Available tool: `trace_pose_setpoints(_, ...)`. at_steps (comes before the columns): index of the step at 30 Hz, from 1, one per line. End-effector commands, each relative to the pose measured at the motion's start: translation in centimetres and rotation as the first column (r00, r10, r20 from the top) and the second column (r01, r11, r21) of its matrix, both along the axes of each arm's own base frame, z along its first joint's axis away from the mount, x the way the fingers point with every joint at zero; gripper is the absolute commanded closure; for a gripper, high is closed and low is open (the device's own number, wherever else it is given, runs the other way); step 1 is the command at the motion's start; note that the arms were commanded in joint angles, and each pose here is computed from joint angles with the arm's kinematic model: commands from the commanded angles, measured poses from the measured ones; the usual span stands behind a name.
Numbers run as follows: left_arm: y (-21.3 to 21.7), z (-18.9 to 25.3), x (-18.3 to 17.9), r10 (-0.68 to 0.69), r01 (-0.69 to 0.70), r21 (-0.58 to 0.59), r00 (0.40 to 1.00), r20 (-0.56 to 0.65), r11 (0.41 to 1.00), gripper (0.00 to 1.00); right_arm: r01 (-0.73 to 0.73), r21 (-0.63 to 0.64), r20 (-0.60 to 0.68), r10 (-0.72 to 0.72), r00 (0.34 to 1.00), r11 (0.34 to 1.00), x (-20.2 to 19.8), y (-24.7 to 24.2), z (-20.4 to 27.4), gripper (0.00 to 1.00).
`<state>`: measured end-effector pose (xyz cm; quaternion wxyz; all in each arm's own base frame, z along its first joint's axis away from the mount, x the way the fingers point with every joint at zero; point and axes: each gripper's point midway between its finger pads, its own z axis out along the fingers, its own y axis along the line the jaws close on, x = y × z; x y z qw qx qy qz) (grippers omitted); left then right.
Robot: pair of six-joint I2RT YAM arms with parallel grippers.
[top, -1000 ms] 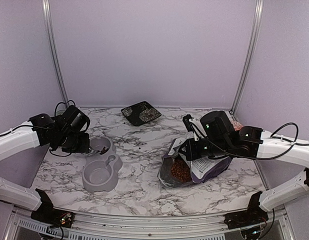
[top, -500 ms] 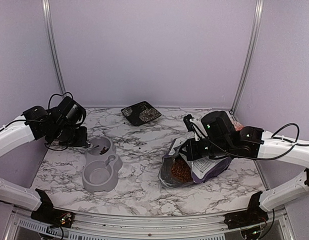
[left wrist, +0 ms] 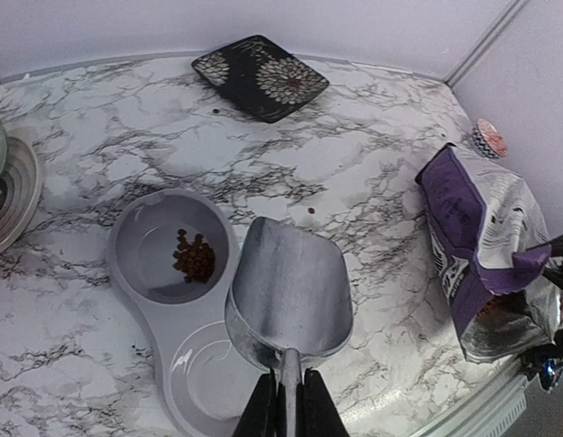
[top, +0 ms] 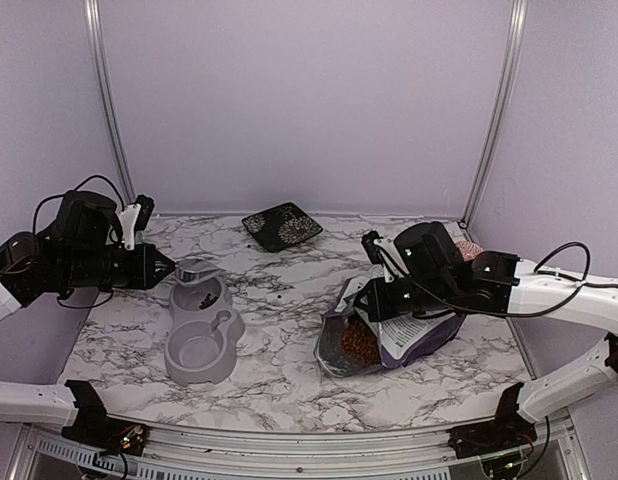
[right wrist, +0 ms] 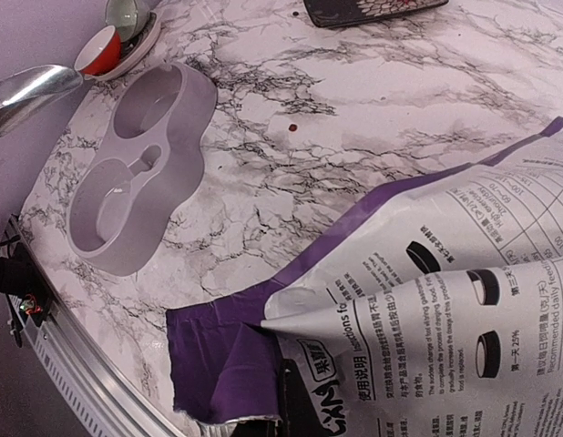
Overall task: Serve the pet food
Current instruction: Insert the pet food bag at the center of the board.
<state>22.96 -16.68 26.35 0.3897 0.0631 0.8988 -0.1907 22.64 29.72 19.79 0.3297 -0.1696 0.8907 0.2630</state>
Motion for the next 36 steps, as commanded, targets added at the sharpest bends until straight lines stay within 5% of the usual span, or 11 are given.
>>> trace_pose_setpoints(1,-4.0,2.3,-2.3,-0.231,0.242,-0.104,0.967,0.104,0.965,1.00,0.070,-0.007,0.016,-0.070,0.997,0.998,1.4,-0.3,1.1,1.00)
trace_pose_setpoints(14,-8.6,3.7,-8.5,-0.520,0.580,-0.210,0.807,0.280,0.787,1.00,0.126,-0.016,-0.001,-0.126,0.992,0.992,2.7,1.3,0.9,1.00)
trace_pose_setpoints(28,-11.5,1.9,-10.6,-0.595,0.685,-0.328,0.728,0.341,0.650,1.00,0.167,0.004,-0.005,-0.167,0.986,0.986,3.1,2.1,1.6,1.00)
trace_pose_setpoints(36,-13.2,0.5,-10.5,-0.575,0.685,-0.365,0.728,0.372,0.630,1.00,0.173,0.018,-0.009,-0.173,0.985,0.985,3.0,2.3,1.8,1.00)
